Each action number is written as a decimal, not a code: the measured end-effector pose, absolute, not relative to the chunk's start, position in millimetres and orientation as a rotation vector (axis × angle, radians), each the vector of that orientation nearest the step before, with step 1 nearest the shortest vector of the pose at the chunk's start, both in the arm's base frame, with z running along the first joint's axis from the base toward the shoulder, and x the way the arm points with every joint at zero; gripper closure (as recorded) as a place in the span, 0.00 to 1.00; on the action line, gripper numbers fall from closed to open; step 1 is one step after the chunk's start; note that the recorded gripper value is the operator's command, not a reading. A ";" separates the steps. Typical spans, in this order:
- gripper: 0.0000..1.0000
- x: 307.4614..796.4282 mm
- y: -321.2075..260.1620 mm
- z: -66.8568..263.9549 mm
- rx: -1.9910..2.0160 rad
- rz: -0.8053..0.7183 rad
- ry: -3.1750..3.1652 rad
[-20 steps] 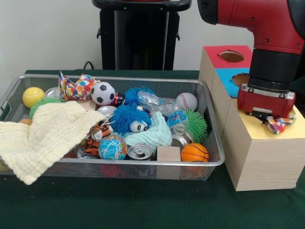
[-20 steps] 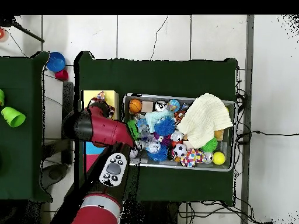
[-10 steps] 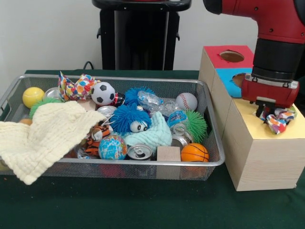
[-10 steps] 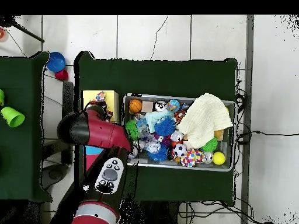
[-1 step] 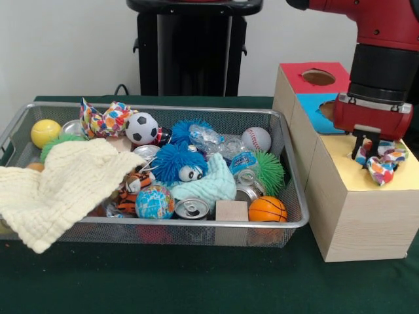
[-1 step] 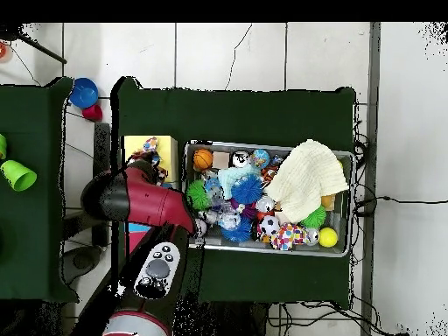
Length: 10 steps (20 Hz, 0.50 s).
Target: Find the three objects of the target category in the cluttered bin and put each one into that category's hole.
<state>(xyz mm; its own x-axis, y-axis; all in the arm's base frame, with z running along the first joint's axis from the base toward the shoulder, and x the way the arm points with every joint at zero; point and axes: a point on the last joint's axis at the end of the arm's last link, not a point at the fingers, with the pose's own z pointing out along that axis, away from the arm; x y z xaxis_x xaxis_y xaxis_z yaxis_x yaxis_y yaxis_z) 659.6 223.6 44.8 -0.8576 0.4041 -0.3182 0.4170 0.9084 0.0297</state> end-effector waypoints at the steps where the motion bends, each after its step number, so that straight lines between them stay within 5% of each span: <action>1: 1.00 659.5 223.7 45.0 0.607 -0.059 2.751; 7: 1.00 658.9 224.1 45.9 0.602 -0.064 2.750; 8: 0.00 659.7 225.2 46.7 0.600 -0.062 2.748; 10: 0.00 660.0 225.4 47.0 0.599 -0.061 2.747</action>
<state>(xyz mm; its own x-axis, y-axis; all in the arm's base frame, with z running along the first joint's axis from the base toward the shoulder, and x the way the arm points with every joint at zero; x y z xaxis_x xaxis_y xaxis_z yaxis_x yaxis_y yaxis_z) 660.0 225.4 47.0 -0.8577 0.3982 -0.3252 0.4123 0.9106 0.0276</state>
